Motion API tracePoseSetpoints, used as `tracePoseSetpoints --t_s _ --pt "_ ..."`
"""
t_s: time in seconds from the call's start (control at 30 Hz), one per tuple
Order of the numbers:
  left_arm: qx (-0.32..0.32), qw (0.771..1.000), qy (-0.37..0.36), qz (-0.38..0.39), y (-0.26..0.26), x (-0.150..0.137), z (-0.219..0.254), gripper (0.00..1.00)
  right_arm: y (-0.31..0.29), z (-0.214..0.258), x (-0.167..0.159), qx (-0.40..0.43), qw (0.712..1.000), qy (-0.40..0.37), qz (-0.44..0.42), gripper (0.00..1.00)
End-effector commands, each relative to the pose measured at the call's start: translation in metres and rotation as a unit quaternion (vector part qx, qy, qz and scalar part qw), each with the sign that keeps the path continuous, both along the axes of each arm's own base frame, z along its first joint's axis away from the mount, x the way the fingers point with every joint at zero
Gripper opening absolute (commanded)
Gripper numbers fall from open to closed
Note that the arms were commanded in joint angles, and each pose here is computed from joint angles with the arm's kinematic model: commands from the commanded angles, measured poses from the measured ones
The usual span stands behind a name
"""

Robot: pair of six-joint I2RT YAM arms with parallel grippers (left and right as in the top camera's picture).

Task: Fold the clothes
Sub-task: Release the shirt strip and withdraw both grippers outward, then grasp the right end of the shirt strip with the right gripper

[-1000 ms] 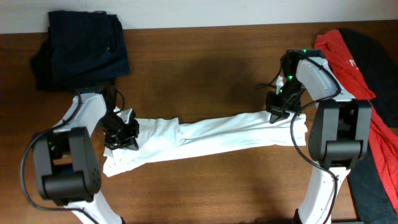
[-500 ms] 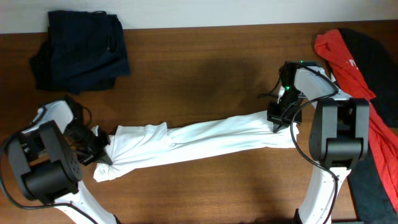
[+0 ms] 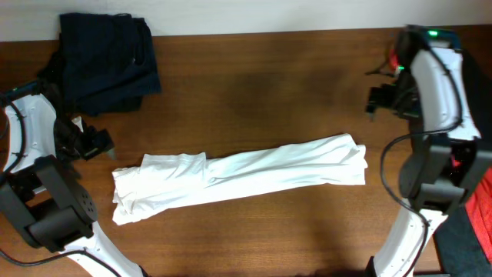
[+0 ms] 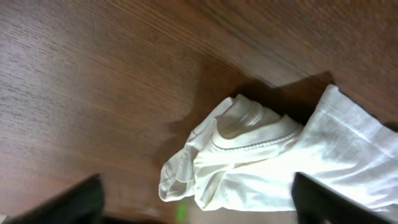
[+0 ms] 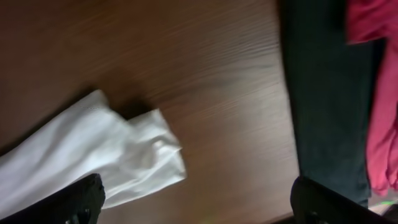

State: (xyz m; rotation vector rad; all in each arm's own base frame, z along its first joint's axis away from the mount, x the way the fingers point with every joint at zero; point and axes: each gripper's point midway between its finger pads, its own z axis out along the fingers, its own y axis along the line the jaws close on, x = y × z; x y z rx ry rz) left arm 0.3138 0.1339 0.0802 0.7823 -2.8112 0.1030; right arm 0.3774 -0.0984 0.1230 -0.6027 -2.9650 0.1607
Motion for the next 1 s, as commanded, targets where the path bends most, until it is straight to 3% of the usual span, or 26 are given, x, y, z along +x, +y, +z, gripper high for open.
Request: tracePoseSetpoints --t_s 0.0,0.1,0.53,0.77,0.8,0.83,0.9,0.97 --pt "0.013 1.000 -0.019 0.002 0.004 0.005 0.009 0.99 0.002 -0.008 0.007 0.138 0.988 -0.040 0.047 0.99" --pt "0.011 1.000 -0.028 0.003 0.004 0.010 0.009 0.99 0.021 -0.011 0.006 0.250 0.960 -0.074 0.101 0.99" --pt "-0.025 0.998 -0.062 0.012 -0.008 0.023 0.009 0.99 0.054 -0.106 -0.043 0.322 0.943 -0.021 0.085 0.99" --pt "-0.025 0.998 -0.063 0.012 -0.008 0.024 0.009 0.99 0.104 -0.121 -0.064 0.391 0.917 -0.004 0.083 0.99" --pt "-0.025 0.998 -0.063 0.012 -0.008 0.024 0.009 0.99 0.111 -0.123 -0.067 0.392 0.916 0.003 0.091 0.96" --pt "-0.025 0.998 -0.063 0.012 -0.008 0.024 0.009 0.99 0.117 -0.123 -0.067 0.391 0.915 0.009 0.101 0.83" --pt "-0.024 0.998 -0.063 0.012 -0.008 0.024 0.009 0.99 0.121 -0.123 -0.067 0.382 0.918 0.016 0.107 0.75" --pt "-0.024 0.998 -0.065 0.012 -0.007 0.025 0.009 0.99 0.105 -0.129 -0.069 0.333 0.939 0.043 0.080 0.62"
